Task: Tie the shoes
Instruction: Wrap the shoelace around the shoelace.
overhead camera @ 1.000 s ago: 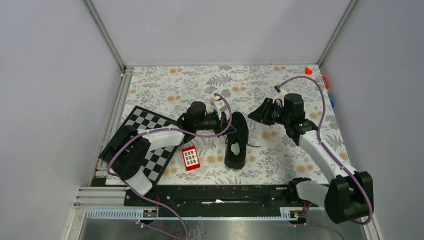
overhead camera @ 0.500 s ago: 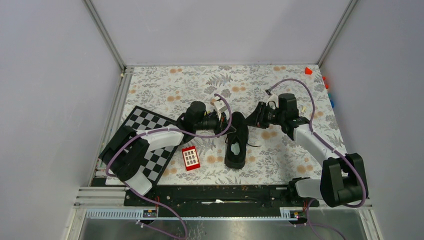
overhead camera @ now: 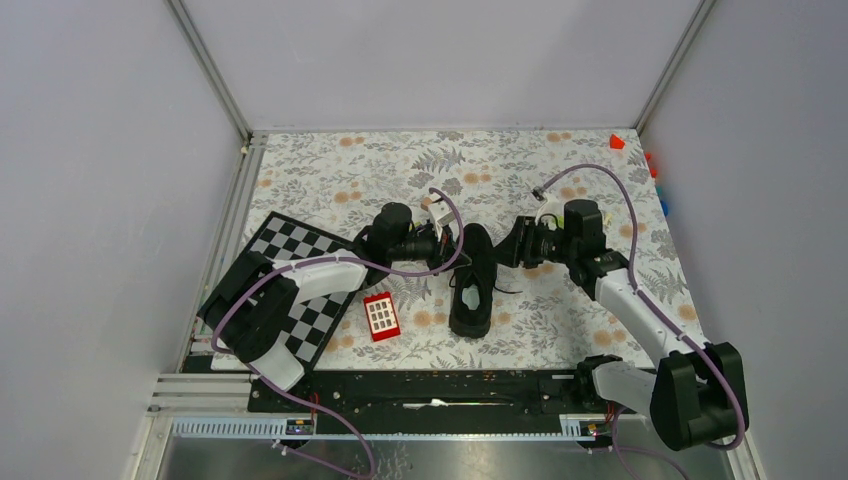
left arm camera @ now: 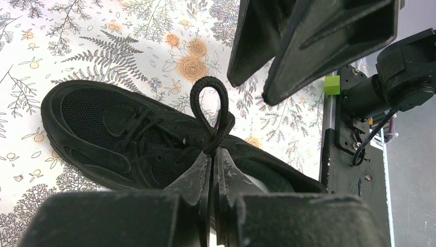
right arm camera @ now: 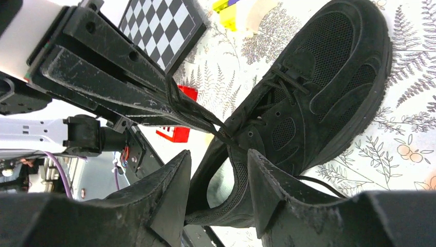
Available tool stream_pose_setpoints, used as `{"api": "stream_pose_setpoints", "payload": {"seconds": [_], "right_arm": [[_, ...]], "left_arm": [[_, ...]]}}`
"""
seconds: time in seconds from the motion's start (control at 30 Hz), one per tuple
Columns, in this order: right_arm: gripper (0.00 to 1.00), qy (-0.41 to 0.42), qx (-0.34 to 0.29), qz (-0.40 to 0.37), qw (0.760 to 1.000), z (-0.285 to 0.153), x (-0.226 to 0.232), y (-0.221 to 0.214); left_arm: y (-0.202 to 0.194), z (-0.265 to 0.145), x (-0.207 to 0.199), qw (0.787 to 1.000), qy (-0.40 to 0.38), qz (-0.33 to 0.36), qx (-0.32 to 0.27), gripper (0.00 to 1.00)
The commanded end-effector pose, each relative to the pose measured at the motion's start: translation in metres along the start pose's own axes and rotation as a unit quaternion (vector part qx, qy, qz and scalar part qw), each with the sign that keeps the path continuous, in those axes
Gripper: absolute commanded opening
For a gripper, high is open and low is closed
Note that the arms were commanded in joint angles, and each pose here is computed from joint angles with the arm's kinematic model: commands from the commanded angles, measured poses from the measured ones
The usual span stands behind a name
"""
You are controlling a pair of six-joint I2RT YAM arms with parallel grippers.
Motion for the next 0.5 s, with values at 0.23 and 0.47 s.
{"api": "stream_pose_setpoints", "payload": {"seconds": [0.23, 0.47], "right_arm": [[0.53, -0.013, 0.031, -0.124, 0.992, 0.019, 0.01, -0.009], [0.5, -0.04, 0.002, -0.146, 0.989, 0.017, 0.008, -0.001]], "left_arm": [[0.018, -0.005, -0.002, 0.999, -0.002, 0.032, -0.028, 0.0], [0.02, -0.004, -0.001, 0.999, -0.004, 0.033, -0.029, 0.0]]}}
Point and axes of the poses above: each gripper's point midway between its finger pads, its own z axis out along the fingers, its own x axis along the line the jaws close on, y = z × x, the point moved 6 cm from there along -z, back along the fingers, and after that the axes turned 11 degrees about z, right-handed, at the moved point
